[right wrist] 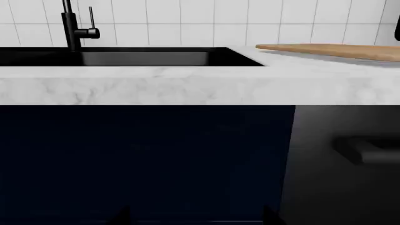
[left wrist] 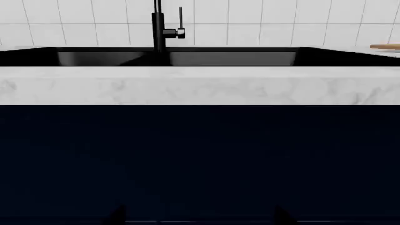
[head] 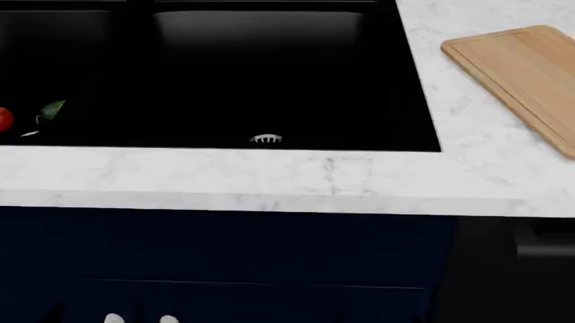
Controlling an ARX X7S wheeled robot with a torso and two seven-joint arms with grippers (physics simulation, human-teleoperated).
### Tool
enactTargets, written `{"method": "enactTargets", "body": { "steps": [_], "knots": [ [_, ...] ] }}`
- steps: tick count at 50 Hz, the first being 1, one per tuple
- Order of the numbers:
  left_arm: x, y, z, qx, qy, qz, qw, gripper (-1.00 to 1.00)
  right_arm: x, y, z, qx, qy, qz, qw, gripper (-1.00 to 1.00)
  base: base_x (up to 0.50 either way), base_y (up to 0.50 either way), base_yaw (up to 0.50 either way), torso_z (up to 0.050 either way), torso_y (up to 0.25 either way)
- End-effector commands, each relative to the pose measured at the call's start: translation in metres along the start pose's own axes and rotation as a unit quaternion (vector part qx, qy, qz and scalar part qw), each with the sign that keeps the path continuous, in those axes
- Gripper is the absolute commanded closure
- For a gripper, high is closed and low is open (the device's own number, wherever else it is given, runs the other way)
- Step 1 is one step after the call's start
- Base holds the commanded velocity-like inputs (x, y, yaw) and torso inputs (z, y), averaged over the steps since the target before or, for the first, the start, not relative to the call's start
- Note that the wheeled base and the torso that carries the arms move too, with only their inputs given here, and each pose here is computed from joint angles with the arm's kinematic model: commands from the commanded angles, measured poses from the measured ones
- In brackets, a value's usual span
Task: Pick the vegetables from the sink and place them on the cutting board.
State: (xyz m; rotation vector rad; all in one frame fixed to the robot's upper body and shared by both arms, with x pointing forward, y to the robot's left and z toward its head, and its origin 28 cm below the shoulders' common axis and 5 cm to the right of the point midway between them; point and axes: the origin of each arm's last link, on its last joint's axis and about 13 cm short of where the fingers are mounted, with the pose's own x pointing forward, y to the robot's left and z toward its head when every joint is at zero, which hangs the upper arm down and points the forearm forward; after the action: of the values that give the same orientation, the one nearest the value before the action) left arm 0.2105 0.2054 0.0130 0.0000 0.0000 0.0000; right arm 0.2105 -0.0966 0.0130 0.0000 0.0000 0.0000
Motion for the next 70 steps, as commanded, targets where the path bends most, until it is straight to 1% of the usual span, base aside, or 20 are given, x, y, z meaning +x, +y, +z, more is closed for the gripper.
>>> {"method": "enactTargets", "body": {
  "steps": [1, 3, 8, 11, 12, 13, 14, 15, 16, 17, 19, 20, 22, 23, 29, 44, 48, 51, 55, 70],
  "knots": [
    [0.0, 0.0, 0.001, 0.007, 0.0, 0.0, 1.0, -1.0, 0.0, 0.0, 0.0, 0.0, 0.0, 0.0, 1.0, -1.0, 0.0, 0.0, 0.0, 0.0, 0.0],
    [0.0, -0.002, 0.0, 0.007, 0.001, -0.003, 1.0, -1.0, -0.001, -0.001, 0.0, 0.009, -0.004, -0.003, 1.0, -1.0, 0.0, 0.0, 0.0, 0.0, 0.0],
    [0.0, 0.0, -0.001, 0.003, 0.0, -0.002, 1.0, -1.0, -0.001, -0.001, 0.0, 0.008, -0.002, -0.001, 1.0, -1.0, 0.0, 0.0, 0.0, 0.0, 0.0],
    [-0.001, -0.001, 0.001, 0.013, 0.001, 0.0, 1.0, -1.0, -0.001, -0.001, -0.001, 0.01, -0.001, -0.001, 1.0, -1.0, 0.0, 0.0, 0.0, 0.0, 0.0],
    [0.011, 0.006, -0.052, -0.064, 0.132, -0.131, 0.98, -1.0, 0.026, -0.003, -0.06, -0.015, 0.148, 0.109, 0.983, -1.0, 0.0, 0.0, 0.0, 0.0, 0.0],
    [-0.001, -0.002, 0.001, 0.044, -0.009, 0.003, 0.999, -1.0, -0.001, -0.001, 0.0, 0.008, 0.0, -0.002, 1.0, -1.0, 0.0, 0.0, 0.0, 0.0, 0.0],
    [0.002, 0.0, 0.003, 0.032, -0.003, 0.01, 0.999, -1.0, -0.005, -0.004, -0.009, 0.025, 0.002, -0.042, 0.999, -1.0, 0.0, 0.0, 0.0, 0.0, 0.0],
    [0.002, 0.0, 0.003, 0.032, -0.003, 0.01, 0.999, -1.0, -0.007, -0.004, -0.006, 0.005, 0.0, -0.061, 0.998, -1.0, 0.0, 0.0, 0.0, 0.0, 0.0],
    [-0.011, 0.004, 0.002, 0.059, -0.01, 0.021, 0.998, -1.0, -0.013, -0.001, 0.001, 0.003, -0.035, -0.044, 0.998, -1.0, 0.0, 0.0, 0.0, 0.0, 0.0],
    [-0.011, 0.004, 0.004, 0.07, -0.019, 0.028, 0.997, -1.0, -0.009, 0.002, -0.002, -0.012, 0.002, -0.039, 0.999, -1.0, 0.0, 0.0, 0.0, 0.0, 0.0],
    [-0.006, 0.003, 0.005, 0.064, -0.016, 0.027, 0.997, -1.0, -0.005, 0.005, -0.001, -0.061, -0.007, -0.03, 0.998, -1.0, 0.0, 0.0, 0.0, 0.0, 0.0],
    [-0.003, 0.001, 0.003, 0.078, -0.017, 0.02, 0.997, -1.0, -0.004, 0.005, -0.002, -0.073, -0.001, -0.029, 0.997, -1.0, 0.01, 0.5, 0.0, 0.0, 0.0],
    [0.002, -0.001, 0.003, 0.083, -0.019, 0.018, 0.996, -1.0, -0.004, 0.001, 0.0, -0.058, -0.007, -0.042, 0.997, -1.0, 0.01, 0.5, 0.0, 0.0, 0.0],
    [0.002, -0.001, 0.002, 0.082, -0.02, 0.018, 0.996, -1.0, -0.003, -0.001, 0.0, -0.039, -0.007, -0.044, 0.998, -1.0, 0.01, 0.5, 0.0, 0.0, 0.0],
    [0.003, -0.003, 0.004, 0.081, -0.023, 0.011, 0.996, -1.0, -0.003, -0.002, 0.002, -0.032, -0.015, -0.05, 0.998, -1.0, 0.02, 0.5, 0.0, 0.0, 0.0],
    [0.003, 0.001, -0.004, 0.086, -0.029, 0.031, 0.995, -1.0, -0.005, -0.005, 0.001, -0.008, -0.035, -0.059, 0.998, -1.0, 0.04, 0.5, 0.0, 0.0, 0.0],
    [-0.005, 0.001, 0.002, 0.085, -0.037, 0.04, 0.995, -1.0, -0.012, -0.008, 0.009, -0.003, -0.045, -0.074, 0.996, -1.0, 0.06, 0.5, 0.0, 0.0, 0.0],
    [-0.015, 0.002, 0.012, 0.063, -0.045, 0.046, 0.996, -1.0, -0.021, -0.008, 0.017, -0.002, -0.058, -0.082, 0.995, -1.0, 0.08, 0.5, 0.0, 0.0, 0.0],
    [-0.026, 0.001, 0.02, 0.064, -0.055, 0.045, 0.995, -1.0, -0.034, -0.008, 0.025, -0.002, -0.071, -0.088, 0.994, -1.0, 0.08, 0.5, 0.0, 0.0, 0.0],
    [-0.044, 0.003, 0.033, 0.052, -0.083, 0.045, 0.994, -1.0, -0.048, -0.004, 0.034, -0.009, -0.09, -0.08, 0.993, -1.0, 0.09, 0.5, 0.0, 0.0, 0.0]
  ]
}}
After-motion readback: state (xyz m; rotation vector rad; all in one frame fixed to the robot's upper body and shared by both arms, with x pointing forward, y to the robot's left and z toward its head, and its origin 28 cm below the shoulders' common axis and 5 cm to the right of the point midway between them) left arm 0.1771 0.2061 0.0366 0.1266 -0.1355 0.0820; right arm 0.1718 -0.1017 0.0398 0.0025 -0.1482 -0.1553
